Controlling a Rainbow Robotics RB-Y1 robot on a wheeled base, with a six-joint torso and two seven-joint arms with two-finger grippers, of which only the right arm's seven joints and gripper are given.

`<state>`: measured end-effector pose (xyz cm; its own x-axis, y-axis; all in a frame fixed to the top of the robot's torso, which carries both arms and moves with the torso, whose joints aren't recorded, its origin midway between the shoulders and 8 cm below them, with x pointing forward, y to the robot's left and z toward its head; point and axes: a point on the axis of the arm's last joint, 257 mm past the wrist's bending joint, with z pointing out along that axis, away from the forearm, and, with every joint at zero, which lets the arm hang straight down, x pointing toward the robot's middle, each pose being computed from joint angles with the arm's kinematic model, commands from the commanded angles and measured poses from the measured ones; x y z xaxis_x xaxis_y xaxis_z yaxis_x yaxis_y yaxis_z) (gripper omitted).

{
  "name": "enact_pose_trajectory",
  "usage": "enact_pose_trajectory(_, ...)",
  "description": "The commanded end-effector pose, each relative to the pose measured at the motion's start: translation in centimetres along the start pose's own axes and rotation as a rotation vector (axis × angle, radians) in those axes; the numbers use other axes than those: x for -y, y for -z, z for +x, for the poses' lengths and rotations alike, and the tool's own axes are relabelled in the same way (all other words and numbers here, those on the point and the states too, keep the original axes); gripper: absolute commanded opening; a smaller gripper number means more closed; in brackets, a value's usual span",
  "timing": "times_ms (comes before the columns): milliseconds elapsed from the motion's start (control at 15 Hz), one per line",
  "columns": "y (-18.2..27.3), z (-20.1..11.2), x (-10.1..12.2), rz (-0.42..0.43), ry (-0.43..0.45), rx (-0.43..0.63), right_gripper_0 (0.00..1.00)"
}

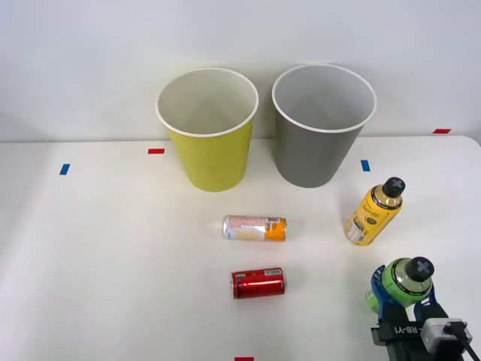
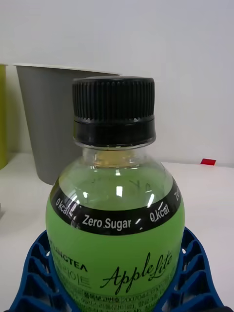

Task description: Put cans in the gray bin, plastic bottles in the light green bin

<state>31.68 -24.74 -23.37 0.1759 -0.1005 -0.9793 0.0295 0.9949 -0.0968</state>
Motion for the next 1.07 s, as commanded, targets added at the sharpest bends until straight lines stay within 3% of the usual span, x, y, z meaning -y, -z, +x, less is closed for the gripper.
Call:
enact_pose_trajectory(67, 0.8, -1.2, -1.0, -0.074, 0.023, -0.030, 0.00)
enact_pose_trajectory(400, -0.2, -6.1, -3.6, -0.210, -0.063, 0.013, 0.00)
enact_pose_trajectory(733, -5.9, -9.8, -6.0, -0.303, -0.102, 0.107, 0.00)
enact_pose_trajectory(1067, -10.6, -17.3, -10.5, -0.424, -0.199, 0.159, 0.00)
